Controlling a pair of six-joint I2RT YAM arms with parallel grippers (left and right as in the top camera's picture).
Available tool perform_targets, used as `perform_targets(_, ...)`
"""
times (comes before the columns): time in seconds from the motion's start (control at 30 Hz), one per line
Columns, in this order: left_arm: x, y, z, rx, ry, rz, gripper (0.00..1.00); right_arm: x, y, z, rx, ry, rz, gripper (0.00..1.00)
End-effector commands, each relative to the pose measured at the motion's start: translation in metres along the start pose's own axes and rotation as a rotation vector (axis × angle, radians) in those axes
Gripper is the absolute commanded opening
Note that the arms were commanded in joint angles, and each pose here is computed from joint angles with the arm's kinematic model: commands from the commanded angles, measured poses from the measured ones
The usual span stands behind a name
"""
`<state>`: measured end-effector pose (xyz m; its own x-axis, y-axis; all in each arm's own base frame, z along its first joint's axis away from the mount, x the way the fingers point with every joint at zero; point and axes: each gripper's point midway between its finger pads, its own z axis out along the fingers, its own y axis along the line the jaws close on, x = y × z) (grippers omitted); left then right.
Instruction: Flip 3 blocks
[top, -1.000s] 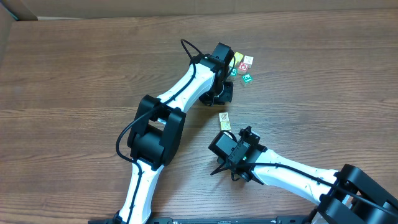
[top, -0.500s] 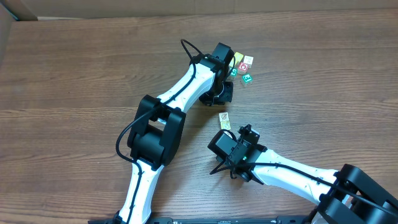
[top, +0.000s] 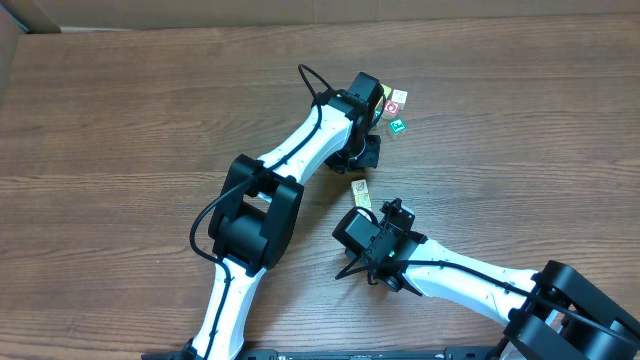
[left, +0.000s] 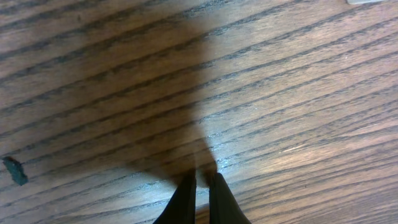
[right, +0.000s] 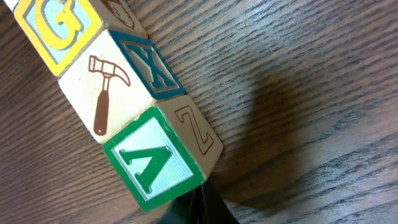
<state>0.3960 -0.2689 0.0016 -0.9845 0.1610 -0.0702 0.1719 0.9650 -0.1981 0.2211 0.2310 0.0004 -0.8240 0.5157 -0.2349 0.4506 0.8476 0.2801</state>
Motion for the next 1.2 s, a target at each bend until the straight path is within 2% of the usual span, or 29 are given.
perform_targets(0.0,0.012,0.004,0.02,-0.031,0.046,0.012,0.04,-0.001,0.006,0.0,-0.012,-0.007,0.005,0.04)
perform_targets(0.47,-0.006,0.011,0.018,-0.039,-0.006,0.0,0.04,0.002,0.006,0.0,-0.011,0.008,0.004,0.04)
perform_targets(0.77,-0.046,0.017,-0.044,-0.028,-0.079,-0.047,0.04,0.002,0.006,-0.003,-0.009,0.012,-0.002,0.04)
perform_targets(0.87,-0.056,0.029,-0.077,-0.062,-0.104,-0.072,0.04,-0.001,0.009,-0.015,-0.009,0.011,-0.012,0.04)
perform_targets(0.97,-0.061,0.045,-0.11,-0.116,-0.135,-0.098,0.04,-0.008,0.023,-0.039,-0.054,0.006,-0.106,0.05)
perform_targets(1.13,-0.058,0.096,-0.16,-0.307,-0.183,-0.187,0.04,-0.028,0.045,-0.093,-0.144,-0.036,-0.302,0.15)
perform_targets(1.17,-0.056,0.108,-0.168,-0.339,-0.19,-0.21,0.04,-0.035,0.047,-0.103,-0.16,-0.047,-0.322,0.21)
